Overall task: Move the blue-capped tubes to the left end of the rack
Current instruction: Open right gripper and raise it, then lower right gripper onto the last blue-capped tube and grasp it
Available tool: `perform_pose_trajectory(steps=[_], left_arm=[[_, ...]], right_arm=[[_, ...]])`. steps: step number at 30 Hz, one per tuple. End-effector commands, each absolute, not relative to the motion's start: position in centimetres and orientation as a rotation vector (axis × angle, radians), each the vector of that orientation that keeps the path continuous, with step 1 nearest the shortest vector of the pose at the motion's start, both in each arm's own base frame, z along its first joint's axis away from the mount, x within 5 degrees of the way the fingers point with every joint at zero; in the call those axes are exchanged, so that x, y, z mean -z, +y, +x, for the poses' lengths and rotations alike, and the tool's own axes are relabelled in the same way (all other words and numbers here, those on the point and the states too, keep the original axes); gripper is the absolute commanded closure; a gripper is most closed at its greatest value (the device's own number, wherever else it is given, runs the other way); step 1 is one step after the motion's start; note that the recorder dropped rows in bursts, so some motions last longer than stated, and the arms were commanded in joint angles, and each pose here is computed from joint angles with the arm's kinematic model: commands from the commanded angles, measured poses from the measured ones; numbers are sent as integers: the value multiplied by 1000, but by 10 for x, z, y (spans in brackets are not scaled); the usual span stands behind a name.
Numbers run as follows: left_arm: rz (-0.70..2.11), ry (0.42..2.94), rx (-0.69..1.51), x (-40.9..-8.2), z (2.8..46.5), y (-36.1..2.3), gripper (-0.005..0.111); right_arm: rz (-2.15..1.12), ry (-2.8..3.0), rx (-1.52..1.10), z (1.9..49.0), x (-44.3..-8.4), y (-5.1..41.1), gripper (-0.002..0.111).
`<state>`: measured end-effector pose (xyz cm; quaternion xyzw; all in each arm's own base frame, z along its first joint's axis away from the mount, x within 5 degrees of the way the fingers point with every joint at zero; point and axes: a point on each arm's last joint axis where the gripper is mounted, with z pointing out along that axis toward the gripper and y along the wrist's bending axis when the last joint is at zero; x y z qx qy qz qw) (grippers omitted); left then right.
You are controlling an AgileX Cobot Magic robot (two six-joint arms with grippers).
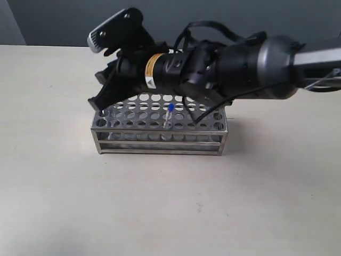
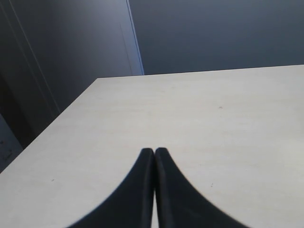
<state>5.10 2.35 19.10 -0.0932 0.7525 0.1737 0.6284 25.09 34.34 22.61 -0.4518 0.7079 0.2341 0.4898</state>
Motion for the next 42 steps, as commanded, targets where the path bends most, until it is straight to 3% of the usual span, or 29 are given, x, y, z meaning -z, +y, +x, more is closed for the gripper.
perform_pose_trajectory(steps=[1,7,14,24,30,42], left_arm=[[-211,1711,-396,-193,51,23,106],[-211,1711,-396,-193,51,23,106],[-211,1711,-396,-193,51,23,106],[-211,1711,-396,-193,51,23,106],[-211,1711,-396,-193,51,23,106],[-211,1711,-396,-193,51,23,106]], right_arm=[[-1026,1689,-529,264,-255,320,75],[-895,1686,-585,270,-248,278,75],[-743,1686,-659,244,-210,235,75],[-810,1786,-613,240,-161,231,75],[-785,1843,-606,243,-143,232,47],[-783,1896,-572,245,-124,231,58]])
